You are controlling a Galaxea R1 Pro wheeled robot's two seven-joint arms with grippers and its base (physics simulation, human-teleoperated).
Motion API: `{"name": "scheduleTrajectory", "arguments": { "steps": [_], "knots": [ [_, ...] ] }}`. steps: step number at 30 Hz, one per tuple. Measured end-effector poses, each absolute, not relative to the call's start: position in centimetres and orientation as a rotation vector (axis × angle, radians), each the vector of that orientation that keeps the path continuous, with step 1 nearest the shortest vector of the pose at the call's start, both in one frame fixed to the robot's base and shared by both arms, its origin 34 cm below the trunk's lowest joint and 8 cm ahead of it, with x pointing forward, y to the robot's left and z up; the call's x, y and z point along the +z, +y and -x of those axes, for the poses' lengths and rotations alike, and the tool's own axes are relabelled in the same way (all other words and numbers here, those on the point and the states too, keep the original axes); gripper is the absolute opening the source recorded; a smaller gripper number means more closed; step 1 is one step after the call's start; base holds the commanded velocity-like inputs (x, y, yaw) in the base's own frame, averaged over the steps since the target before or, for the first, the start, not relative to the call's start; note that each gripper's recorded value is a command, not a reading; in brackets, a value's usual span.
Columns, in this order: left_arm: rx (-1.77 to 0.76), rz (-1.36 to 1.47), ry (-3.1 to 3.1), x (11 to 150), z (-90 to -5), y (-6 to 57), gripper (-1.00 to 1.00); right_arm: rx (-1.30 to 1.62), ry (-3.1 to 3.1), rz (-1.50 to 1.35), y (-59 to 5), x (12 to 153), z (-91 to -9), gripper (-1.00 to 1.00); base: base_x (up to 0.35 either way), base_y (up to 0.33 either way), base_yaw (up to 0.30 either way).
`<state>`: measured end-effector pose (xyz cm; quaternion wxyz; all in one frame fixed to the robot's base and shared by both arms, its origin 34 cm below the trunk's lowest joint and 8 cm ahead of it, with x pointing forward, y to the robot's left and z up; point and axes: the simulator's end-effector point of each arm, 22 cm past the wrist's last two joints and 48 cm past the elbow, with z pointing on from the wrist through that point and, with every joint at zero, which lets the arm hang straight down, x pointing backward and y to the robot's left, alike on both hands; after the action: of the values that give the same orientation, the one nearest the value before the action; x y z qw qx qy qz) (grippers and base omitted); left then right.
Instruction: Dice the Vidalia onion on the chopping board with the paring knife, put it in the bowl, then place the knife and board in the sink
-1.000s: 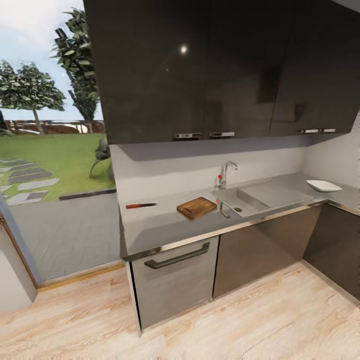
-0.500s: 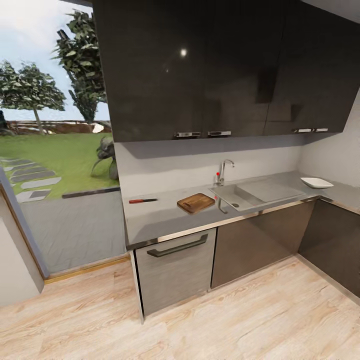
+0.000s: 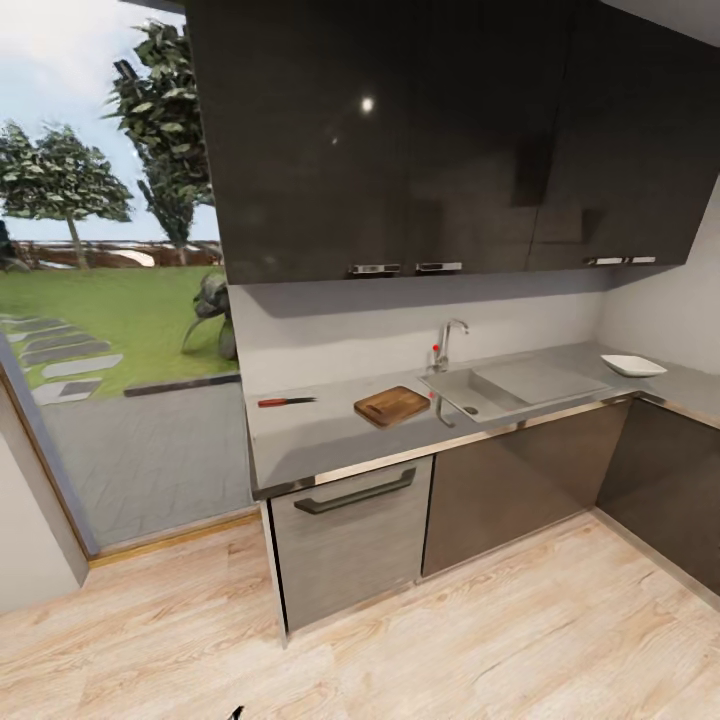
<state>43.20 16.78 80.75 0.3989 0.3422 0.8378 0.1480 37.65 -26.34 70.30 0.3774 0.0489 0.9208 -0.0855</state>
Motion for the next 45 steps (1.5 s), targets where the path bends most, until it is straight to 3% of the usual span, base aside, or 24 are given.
{"name": "scheduleTrajectory", "arguments": {
  "steps": [8,18,23,31,40,45],
  "knots": [
    [0.235,-1.05,1.974,91.5,-47.4,10.4,1.0,-0.218,2.359,-0.124,-26.3,70.2,-37.5,1.0,0.0,0.0,0.0],
    [0.338,-1.112,1.789,99.2,-50.8,2.0,1.0,-0.218,2.359,-0.124,-26.3,70.2,-37.5,1.0,0.0,0.0,0.0],
    [0.435,-1.119,1.684,103.8,-54.3,0.9,1.0,-0.218,2.359,-0.124,-26.3,70.2,-37.5,1.0,0.0,0.0,0.0],
    [0.514,-1.054,1.56,110.7,-59.5,1.2,1.0,-0.218,2.36,-0.124,-26.3,70.2,-37.5,1.0,0.0,0.0,0.0],
    [0.629,-0.9,1.565,121.5,-70.2,9.4,1.0,-0.218,2.36,-0.124,-26.3,70.2,-37.5,1.0,0.0,0.0,0.0],
    [0.654,-0.874,1.55,127.8,-73.8,10.3,1.0,-0.218,2.36,-0.124,-26.3,70.2,-37.5,1.0,0.0,0.0,0.0]
  ]
}}
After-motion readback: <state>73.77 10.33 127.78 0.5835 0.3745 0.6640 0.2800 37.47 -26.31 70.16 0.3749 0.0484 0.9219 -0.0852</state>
